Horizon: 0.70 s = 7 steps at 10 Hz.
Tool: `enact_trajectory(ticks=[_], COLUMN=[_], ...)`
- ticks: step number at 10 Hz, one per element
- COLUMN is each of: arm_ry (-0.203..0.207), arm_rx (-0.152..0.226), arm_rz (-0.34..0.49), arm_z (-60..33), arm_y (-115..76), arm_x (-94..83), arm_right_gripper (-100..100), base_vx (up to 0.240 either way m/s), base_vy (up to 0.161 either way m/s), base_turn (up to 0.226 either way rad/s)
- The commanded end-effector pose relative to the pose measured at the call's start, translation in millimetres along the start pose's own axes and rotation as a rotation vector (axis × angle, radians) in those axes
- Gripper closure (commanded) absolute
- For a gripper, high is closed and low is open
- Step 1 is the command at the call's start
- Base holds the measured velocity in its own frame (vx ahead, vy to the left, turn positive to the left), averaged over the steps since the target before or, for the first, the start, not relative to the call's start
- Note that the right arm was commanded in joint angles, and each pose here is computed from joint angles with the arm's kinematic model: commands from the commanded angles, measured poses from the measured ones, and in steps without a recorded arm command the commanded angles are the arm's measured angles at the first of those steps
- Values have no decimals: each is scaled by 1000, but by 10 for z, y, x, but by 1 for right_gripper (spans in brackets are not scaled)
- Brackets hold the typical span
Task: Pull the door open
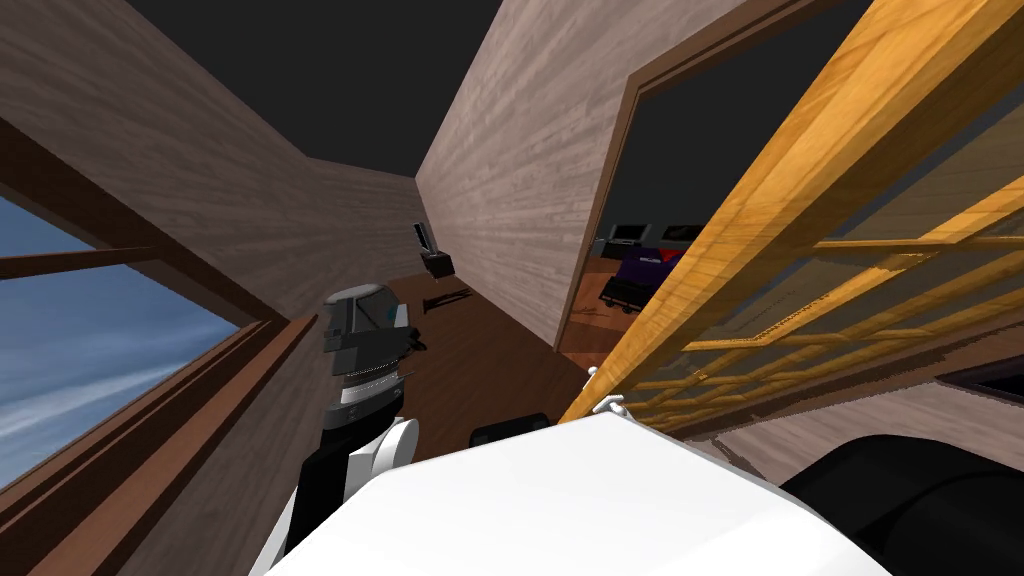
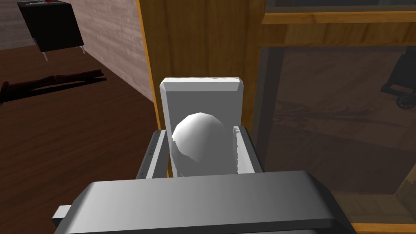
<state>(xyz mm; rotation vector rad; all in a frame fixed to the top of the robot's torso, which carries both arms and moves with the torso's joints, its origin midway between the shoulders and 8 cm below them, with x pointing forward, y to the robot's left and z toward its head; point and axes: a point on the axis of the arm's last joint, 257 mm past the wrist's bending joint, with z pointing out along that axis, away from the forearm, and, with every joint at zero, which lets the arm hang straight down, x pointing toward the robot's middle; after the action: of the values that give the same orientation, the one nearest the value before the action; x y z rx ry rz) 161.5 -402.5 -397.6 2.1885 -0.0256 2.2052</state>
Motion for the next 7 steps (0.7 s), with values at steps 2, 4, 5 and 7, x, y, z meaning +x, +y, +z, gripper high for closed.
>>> enact_trajectory(ticks=[2, 4, 5, 7], arm_ry=[-7, -7, -7, -8], arm_rx=[0, -4, -6, -8], arm_rz=[9, 11, 11, 12], arm_z=[-182, -301, -355, -438], arm_y=[-86, -112, -124, -145], arm_x=[-18, -21, -21, -19], arm_right_gripper=[100, 100, 100, 100], base_vx=[-189, -202, -185, -217], base_vy=[-65, -34, -65, -54], base_turn=[257, 251, 198, 145])
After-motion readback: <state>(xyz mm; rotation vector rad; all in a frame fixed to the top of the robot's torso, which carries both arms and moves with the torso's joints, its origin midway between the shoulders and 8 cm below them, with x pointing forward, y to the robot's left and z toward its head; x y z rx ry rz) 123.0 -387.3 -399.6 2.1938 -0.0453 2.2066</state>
